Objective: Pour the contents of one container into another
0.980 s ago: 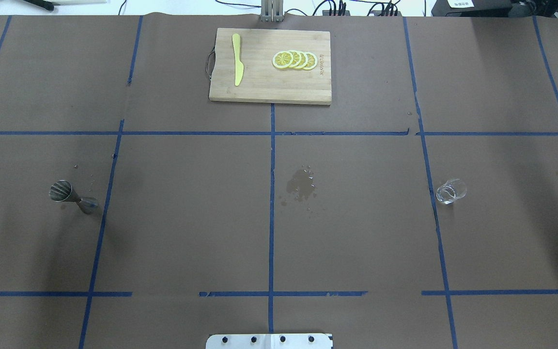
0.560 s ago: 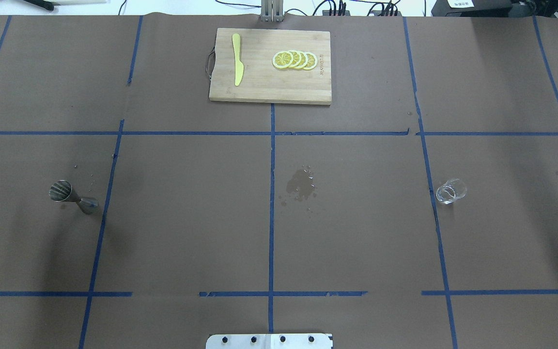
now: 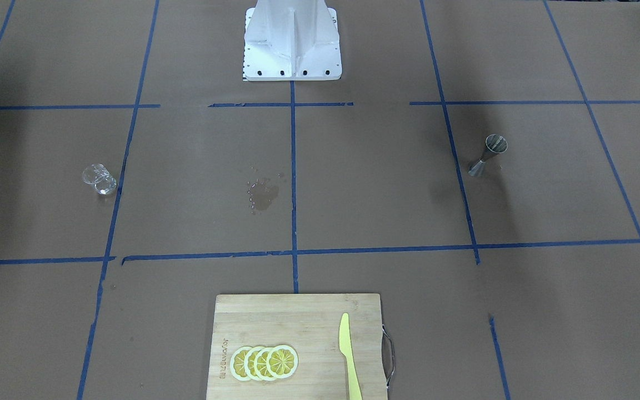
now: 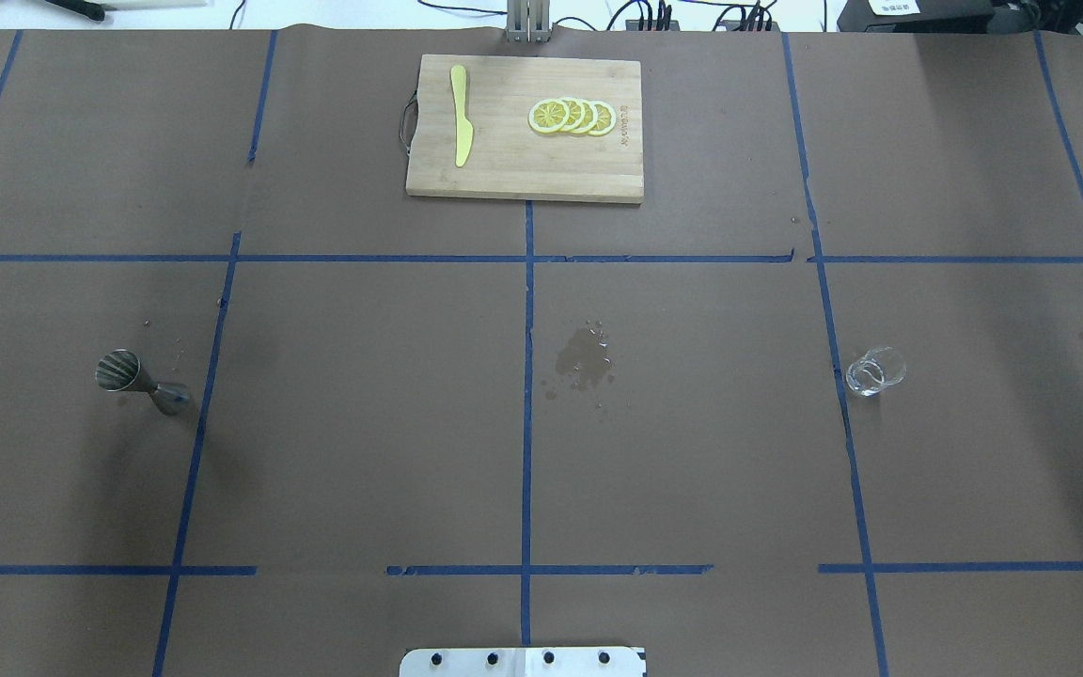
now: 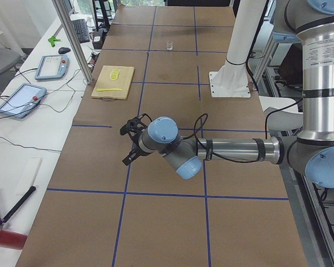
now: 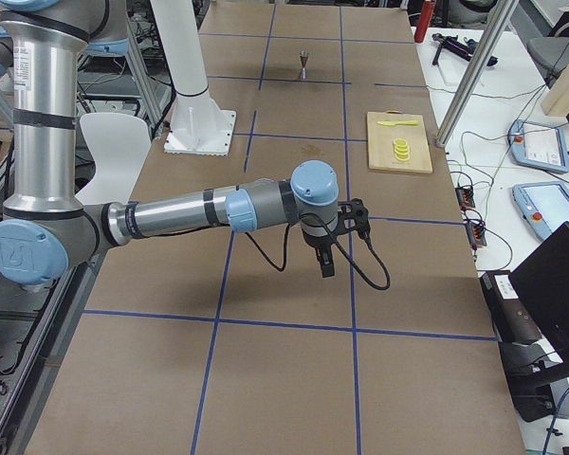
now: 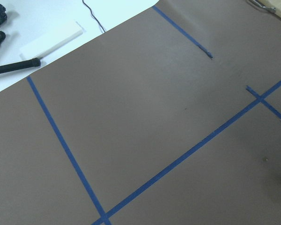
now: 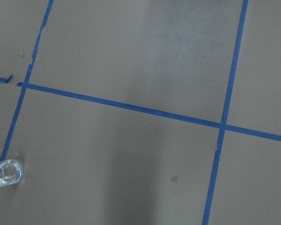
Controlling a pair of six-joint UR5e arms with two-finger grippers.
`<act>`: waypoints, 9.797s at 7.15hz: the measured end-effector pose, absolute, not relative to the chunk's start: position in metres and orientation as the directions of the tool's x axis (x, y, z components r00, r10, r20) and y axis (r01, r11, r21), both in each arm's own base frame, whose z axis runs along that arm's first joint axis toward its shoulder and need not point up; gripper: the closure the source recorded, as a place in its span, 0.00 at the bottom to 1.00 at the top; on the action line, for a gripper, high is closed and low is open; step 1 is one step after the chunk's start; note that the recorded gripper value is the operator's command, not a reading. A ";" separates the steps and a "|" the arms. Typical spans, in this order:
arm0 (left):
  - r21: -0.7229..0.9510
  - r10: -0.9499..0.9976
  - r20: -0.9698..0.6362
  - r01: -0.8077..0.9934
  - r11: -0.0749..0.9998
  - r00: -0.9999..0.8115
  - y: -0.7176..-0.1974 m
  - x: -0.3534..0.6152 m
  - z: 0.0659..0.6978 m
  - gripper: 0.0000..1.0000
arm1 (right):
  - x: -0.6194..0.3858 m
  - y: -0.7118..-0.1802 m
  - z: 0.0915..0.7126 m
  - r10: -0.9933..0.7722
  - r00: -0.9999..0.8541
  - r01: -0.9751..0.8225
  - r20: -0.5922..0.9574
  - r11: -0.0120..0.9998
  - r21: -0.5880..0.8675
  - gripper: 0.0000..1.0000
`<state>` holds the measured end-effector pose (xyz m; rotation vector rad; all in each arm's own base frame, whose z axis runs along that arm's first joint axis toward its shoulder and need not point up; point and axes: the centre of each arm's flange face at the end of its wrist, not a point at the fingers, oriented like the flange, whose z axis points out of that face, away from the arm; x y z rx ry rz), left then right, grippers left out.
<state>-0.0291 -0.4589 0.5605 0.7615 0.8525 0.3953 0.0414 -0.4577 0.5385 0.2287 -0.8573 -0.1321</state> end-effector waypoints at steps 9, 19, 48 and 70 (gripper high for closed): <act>0.630 0.297 -0.760 0.542 0.556 0.578 -0.385 0.190 0.493 0.00 | 0.051 -0.445 0.554 -0.159 0.656 -0.002 0.737 0.977 0.213 0.00; 0.683 0.139 -0.720 0.660 0.312 0.680 -0.273 0.341 0.532 0.00 | 0.059 -0.442 0.560 -0.138 0.659 -0.019 0.739 0.980 0.200 0.00; 0.760 0.691 -0.594 0.567 0.317 0.411 -0.321 0.381 0.406 1.00 | 0.073 -0.430 0.573 -0.098 0.662 -0.049 0.743 0.984 0.173 0.00; 0.925 0.981 -0.075 0.379 0.002 0.179 -0.438 0.485 0.252 1.00 | -0.291 -0.324 0.413 0.204 0.666 -0.645 0.718 0.640 0.416 0.00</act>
